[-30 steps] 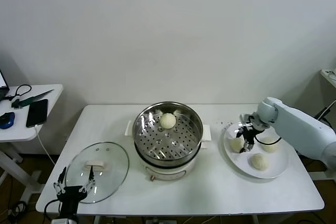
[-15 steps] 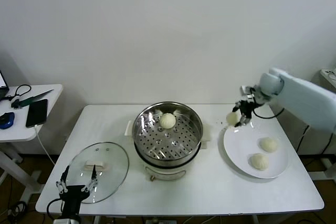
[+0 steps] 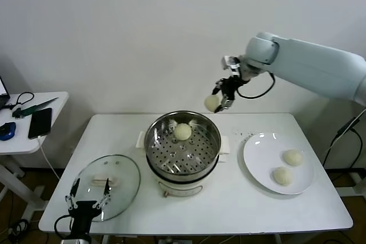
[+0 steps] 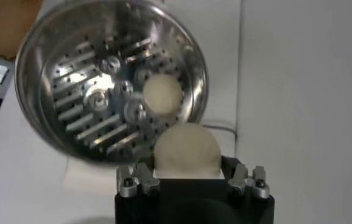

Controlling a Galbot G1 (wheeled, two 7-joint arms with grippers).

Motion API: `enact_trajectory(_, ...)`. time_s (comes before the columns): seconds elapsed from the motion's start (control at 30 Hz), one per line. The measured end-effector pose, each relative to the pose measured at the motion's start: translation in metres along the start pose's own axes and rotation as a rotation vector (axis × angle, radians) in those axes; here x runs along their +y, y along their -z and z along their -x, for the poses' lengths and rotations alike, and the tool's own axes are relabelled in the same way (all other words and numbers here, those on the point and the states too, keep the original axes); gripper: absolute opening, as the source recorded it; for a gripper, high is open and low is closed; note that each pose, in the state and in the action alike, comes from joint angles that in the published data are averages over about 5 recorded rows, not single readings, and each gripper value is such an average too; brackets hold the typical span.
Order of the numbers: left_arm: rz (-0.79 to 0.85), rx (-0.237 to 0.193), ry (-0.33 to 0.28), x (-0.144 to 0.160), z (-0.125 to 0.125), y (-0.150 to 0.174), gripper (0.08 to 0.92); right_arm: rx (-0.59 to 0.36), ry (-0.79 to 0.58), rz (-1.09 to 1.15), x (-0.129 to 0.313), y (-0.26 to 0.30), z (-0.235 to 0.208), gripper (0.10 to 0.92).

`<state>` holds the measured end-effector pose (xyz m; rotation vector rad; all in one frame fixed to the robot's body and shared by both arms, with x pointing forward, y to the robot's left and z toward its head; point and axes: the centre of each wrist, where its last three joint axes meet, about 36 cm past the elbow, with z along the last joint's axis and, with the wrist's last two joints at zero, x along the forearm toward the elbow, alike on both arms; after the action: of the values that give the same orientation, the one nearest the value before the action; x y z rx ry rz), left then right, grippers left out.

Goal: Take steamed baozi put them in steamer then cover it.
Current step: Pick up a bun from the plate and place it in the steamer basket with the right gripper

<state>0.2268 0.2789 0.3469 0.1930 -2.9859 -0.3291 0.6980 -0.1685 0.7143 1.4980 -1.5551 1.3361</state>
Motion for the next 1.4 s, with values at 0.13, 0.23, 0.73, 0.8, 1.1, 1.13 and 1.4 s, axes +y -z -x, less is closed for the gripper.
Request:
enact_trajectory(0.13, 0.008, -0.004, -0.007, 0.0, -0.002, 0.001, 0.823, -0.002, 0.023, -0.034, 0.002, 0.037, 0.019, 0.704)
enact_trajectory(0.23, 0.017, -0.003, -0.013, 0.002, -0.003, 0.002, 0.823, 0.0, 0.04, -0.059, 0.005, 0.06, 0.035, 0.703)
enact_trajectory(0.73, 0.038, 0.005, -0.014, 0.007, -0.003, 0.001, 0.823, 0.034, 0.131, -0.132, 0.029, 0.114, 0.125, 0.704)
enact_trajectory(0.8, 0.039, 0.006, -0.013, 0.007, -0.002, 0.001, 0.823, 0.037, 0.14, -0.136, 0.032, 0.114, 0.135, 0.704)
enact_trajectory(1.1, 0.04, 0.014, -0.01, 0.007, 0.0, -0.004, 0.823, 0.046, 0.18, -0.151, 0.045, 0.116, 0.165, 0.704)
enact_trajectory(1.13, 0.04, 0.015, -0.01, 0.007, 0.0, -0.004, 0.823, 0.047, 0.183, -0.153, 0.046, 0.116, 0.167, 0.704)
enact_trajectory(1.4, 0.042, 0.016, -0.009, 0.006, 0.001, -0.005, 0.823, 0.055, 0.195, -0.162, 0.051, 0.116, 0.175, 0.722)
